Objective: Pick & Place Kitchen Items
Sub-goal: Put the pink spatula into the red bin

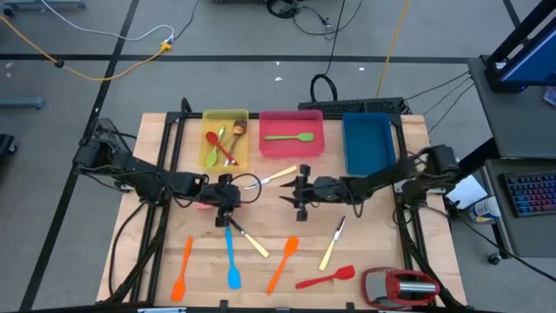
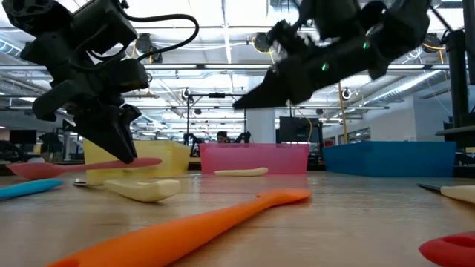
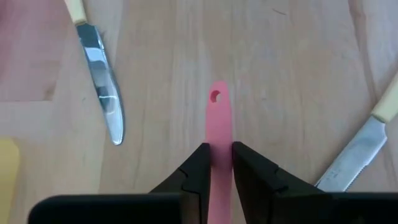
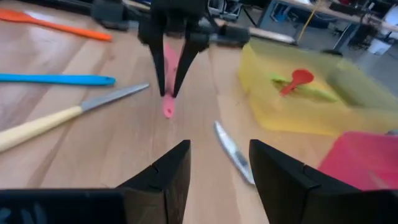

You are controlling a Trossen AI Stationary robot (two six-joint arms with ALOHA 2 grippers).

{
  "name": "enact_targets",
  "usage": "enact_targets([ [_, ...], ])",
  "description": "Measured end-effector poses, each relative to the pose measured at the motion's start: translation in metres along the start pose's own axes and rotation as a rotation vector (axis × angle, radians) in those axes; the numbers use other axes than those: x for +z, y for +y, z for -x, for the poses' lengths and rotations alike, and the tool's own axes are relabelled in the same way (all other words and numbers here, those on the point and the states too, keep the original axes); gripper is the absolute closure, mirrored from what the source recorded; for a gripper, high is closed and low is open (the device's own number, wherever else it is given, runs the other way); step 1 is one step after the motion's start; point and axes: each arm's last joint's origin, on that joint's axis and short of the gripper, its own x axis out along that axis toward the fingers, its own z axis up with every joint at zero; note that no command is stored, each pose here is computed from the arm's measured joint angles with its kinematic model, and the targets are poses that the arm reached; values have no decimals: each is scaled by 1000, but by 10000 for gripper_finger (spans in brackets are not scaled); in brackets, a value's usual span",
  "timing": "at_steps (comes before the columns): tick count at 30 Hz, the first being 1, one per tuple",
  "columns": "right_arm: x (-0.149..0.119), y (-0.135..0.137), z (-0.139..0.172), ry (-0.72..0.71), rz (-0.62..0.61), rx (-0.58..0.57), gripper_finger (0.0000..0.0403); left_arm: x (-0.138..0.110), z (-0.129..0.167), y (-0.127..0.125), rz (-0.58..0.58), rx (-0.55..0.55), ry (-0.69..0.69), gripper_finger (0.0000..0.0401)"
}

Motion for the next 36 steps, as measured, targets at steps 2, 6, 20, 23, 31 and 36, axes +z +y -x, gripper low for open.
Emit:
enact_targets([
  [2, -8, 4, -10, -51, -14, -6, 248, 0, 0, 1, 4, 3, 1, 335],
  [6, -28, 11, -28, -127, 36, -19, 248, 0, 0, 2, 6, 5, 3, 334],
  [20, -34, 26, -117, 76, 224, 135, 248, 3, 0, 1, 15, -6, -22, 334],
  [23, -29, 23, -126, 73, 235, 127, 248, 2, 0, 1, 19, -8, -20, 334],
  [31, -32, 17, -132, 70, 231, 235, 248, -6, 1, 2, 70, -1, 63, 334],
  [36, -34, 14, -133, 86, 154, 227, 248, -14, 1, 3, 89, 16, 151, 329],
])
